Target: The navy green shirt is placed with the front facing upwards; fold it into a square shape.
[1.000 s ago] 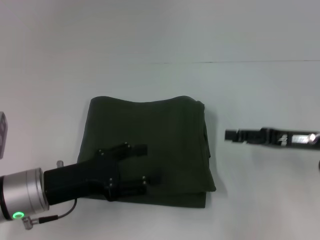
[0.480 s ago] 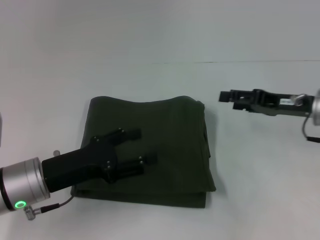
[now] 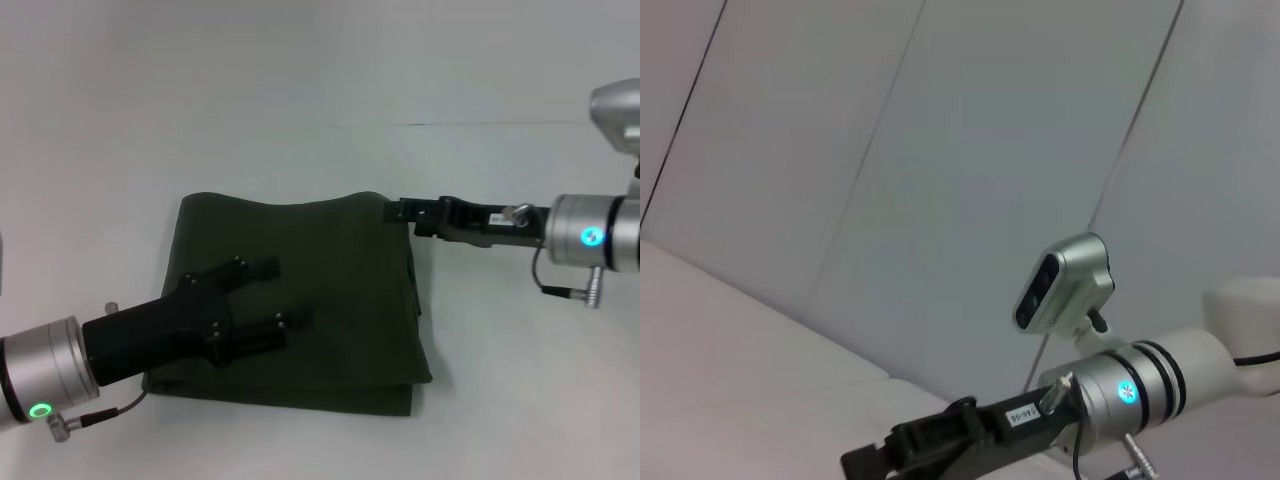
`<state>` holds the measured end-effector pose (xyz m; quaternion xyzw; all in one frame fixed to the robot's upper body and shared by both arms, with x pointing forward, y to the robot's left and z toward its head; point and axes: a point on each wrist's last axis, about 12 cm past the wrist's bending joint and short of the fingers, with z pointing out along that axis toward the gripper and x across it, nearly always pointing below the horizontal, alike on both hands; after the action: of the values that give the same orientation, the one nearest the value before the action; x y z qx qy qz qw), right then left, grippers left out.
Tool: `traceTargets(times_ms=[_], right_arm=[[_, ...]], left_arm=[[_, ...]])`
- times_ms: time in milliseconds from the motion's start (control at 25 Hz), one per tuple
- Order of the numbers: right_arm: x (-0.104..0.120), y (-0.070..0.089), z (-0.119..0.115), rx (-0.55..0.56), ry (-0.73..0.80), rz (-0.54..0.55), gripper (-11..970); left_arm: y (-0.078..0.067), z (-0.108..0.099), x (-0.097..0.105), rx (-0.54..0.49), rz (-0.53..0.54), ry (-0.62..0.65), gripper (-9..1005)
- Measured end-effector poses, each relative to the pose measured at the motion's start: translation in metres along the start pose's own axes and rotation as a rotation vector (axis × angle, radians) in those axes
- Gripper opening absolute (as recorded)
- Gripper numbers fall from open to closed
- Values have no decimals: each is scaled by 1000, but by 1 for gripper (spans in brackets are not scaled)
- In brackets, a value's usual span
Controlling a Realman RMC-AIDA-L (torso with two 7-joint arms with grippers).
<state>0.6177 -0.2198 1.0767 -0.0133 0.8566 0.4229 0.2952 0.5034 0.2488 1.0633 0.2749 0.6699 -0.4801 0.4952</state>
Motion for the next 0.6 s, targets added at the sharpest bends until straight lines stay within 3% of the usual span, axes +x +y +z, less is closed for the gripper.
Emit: traceTargets(times_ms=[320,600], right_arm=[[11,5,24,34,6,-1,789],[8,9,32,8,-105,-19,789]], left_arm=[[1,0,1,-10,7,3,887],[2,1,4,-24,7,6,888]])
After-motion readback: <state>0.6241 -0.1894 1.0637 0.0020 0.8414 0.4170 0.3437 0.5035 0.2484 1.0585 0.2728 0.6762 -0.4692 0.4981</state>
